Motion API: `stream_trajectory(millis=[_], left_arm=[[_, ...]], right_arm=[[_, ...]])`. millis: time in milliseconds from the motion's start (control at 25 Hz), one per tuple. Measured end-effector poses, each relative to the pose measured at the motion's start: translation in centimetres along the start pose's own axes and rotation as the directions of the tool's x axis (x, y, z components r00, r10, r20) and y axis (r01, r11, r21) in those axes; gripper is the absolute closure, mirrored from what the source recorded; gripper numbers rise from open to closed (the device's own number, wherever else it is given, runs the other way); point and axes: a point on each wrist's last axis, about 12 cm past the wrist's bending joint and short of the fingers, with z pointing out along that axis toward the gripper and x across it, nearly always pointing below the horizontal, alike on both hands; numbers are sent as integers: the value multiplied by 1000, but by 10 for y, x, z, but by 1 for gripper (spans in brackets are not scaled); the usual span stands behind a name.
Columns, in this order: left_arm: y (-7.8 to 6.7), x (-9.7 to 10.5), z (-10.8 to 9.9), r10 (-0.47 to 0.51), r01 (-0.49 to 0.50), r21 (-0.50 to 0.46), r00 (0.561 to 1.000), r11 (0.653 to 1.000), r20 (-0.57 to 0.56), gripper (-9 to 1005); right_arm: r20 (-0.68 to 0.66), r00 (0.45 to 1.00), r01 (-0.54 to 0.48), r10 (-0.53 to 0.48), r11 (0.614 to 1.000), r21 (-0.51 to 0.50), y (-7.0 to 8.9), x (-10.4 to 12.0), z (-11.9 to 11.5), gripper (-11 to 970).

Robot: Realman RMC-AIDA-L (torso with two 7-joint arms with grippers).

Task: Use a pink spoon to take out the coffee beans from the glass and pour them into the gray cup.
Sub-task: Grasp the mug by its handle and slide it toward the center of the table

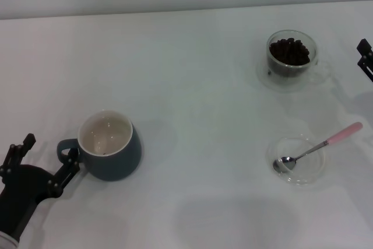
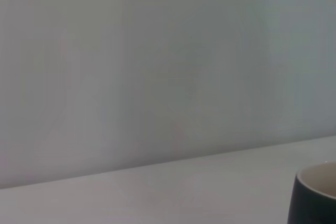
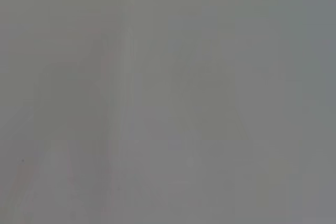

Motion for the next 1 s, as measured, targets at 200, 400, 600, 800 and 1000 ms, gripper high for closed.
stream_trajectory(millis=[200, 400, 600, 800, 1000], left_arm=[[0, 0, 1, 1, -1, 1, 1000, 1000, 1, 156], [0, 0, 1, 1, -1, 5, 1000, 1000, -4, 195], [-3, 0, 3, 9, -9, 26, 1000, 1000, -7, 369], [-4, -1, 9, 24, -23, 55, 1000, 998, -13, 574], [-5, -3, 16, 34, -33, 71, 999, 997, -18, 850]], right_arm=[[1, 1000, -4, 4, 1000, 1, 0, 0, 0, 161], [5, 1000, -4, 4, 1000, -4, 1, -1, 3, 161], [8, 1000, -2, 2, 1000, -8, 1, -1, 5, 161], [9, 1000, -2, 2, 1000, -8, 1, -2, 5, 161], [9, 1000, -1, 1, 1000, -9, 1, -2, 6, 161]])
